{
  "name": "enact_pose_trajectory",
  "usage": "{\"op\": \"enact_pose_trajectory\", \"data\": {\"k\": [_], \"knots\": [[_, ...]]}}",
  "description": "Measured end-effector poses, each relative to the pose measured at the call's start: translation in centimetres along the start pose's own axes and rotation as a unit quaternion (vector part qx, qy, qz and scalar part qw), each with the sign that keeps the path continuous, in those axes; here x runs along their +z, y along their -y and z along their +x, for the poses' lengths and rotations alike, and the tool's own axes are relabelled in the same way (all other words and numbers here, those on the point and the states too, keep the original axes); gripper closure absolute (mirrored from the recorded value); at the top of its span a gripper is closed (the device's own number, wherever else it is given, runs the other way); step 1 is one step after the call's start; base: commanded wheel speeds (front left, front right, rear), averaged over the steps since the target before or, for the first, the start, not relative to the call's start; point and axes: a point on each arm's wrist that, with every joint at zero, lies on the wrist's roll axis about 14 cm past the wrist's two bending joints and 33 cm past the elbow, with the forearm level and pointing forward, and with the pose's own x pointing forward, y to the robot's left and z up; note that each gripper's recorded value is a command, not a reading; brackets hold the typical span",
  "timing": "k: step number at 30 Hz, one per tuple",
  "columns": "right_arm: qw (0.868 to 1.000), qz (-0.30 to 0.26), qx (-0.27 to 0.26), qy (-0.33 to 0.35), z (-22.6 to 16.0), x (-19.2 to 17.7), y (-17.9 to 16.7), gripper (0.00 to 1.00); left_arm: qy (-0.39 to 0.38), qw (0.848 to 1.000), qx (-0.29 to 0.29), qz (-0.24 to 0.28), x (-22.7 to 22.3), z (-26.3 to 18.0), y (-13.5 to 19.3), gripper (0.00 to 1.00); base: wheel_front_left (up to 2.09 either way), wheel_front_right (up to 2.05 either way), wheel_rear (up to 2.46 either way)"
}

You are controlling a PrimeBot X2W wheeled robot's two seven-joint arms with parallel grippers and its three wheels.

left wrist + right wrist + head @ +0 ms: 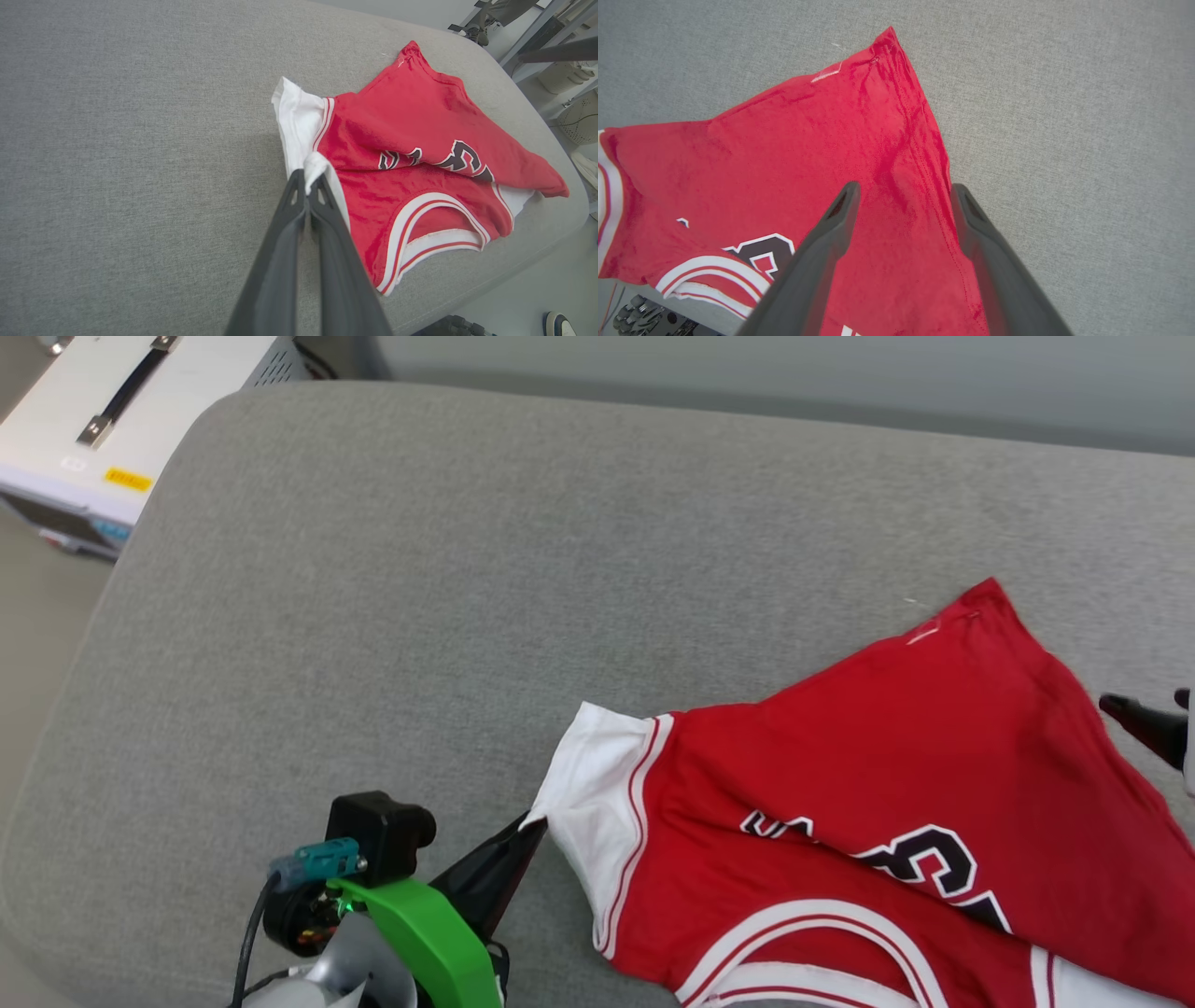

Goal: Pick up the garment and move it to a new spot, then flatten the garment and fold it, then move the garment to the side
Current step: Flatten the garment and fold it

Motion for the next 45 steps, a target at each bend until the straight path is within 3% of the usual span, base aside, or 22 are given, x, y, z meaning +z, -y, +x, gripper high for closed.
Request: {"op": "enact_pose_trajectory", "data": {"k": [9, 18, 29, 31, 45], "knots": [[0.999, -0.017, 0.010, -0.051, 6.8, 2.3, -0.7, 0.00, 0.003, 1.000, 0.025, -0.009, -0.3, 0.2, -1.4, 1.00, 0.00, 0.00, 0.00], [0.995, -0.031, 0.014, -0.093, 13.0, 1.9, -1.2, 0.00, -0.005, 0.999, 0.049, -0.024, -1.2, 0.6, -2.8, 1.00, 0.00, 0.00, 0.00], [0.989, -0.059, 0.014, -0.138, 16.3, 0.0, -1.3, 0.00, -0.017, 0.997, 0.062, -0.034, -2.2, 0.9, -3.6, 1.00, 0.00, 0.00, 0.00], [0.988, -0.062, 0.015, -0.141, 16.3, -0.2, -1.3, 1.00, -0.016, 0.998, 0.060, -0.033, -2.2, 1.0, -3.6, 1.00, 0.00, 0.00, 0.00], [0.998, -0.033, 0.036, -0.031, 14.5, 3.3, -2.2, 1.00, 0.015, 0.998, 0.058, -0.017, -0.5, 0.4, -3.6, 1.00, 0.00, 0.00, 0.00]]}}
